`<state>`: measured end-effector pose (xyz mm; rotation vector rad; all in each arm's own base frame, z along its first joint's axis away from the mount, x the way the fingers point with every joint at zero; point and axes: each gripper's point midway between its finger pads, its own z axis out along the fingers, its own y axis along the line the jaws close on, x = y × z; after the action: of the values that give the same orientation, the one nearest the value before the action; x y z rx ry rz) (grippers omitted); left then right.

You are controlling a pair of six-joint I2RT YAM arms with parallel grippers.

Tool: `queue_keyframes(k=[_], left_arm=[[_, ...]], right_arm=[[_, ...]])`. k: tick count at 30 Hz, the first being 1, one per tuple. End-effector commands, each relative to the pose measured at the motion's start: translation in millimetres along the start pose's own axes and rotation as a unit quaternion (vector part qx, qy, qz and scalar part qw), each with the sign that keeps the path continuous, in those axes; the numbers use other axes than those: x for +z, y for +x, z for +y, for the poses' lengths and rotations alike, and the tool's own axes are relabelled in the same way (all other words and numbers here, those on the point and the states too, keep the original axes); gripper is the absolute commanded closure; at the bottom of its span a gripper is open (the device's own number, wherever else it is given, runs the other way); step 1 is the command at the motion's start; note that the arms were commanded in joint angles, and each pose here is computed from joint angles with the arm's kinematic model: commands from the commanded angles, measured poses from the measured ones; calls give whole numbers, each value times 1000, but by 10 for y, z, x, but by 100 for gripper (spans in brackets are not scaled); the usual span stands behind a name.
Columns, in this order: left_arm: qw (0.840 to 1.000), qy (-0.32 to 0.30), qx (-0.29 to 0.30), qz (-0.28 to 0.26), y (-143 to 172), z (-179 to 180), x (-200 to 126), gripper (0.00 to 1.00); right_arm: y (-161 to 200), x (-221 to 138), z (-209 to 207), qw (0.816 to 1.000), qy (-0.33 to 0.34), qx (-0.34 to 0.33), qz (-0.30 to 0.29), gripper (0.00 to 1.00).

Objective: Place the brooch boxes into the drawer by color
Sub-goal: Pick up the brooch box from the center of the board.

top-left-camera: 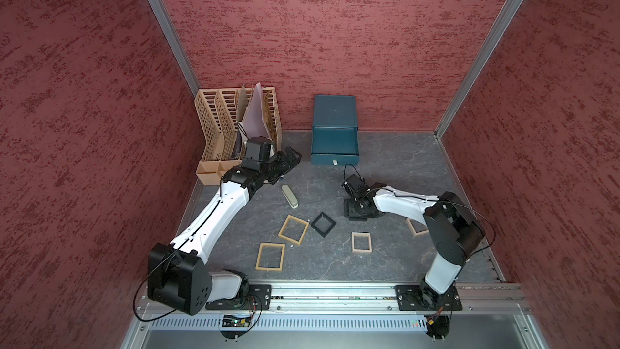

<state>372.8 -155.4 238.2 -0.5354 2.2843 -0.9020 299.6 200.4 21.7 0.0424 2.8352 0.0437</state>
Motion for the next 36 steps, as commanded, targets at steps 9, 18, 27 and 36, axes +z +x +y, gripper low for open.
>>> queue_keyframes(k=[9,18,27,36], left_arm=[[1000,11,11,-8,-10,-26,-38,2],[1000,20,20,-2,15,-41,-24,3],[999,28,18,-1,19,-66,-8,3],[999,25,23,4,55,-47,4,4]], right_arm=[[10,-51,-35,1000,26,-3,-16,27],[-105,-560,-107,998,23,-11,-50,41],[-407,-1454,-84,995,9,-58,-81,45],[-974,-2146,236,987,-35,-86,-130,48]])
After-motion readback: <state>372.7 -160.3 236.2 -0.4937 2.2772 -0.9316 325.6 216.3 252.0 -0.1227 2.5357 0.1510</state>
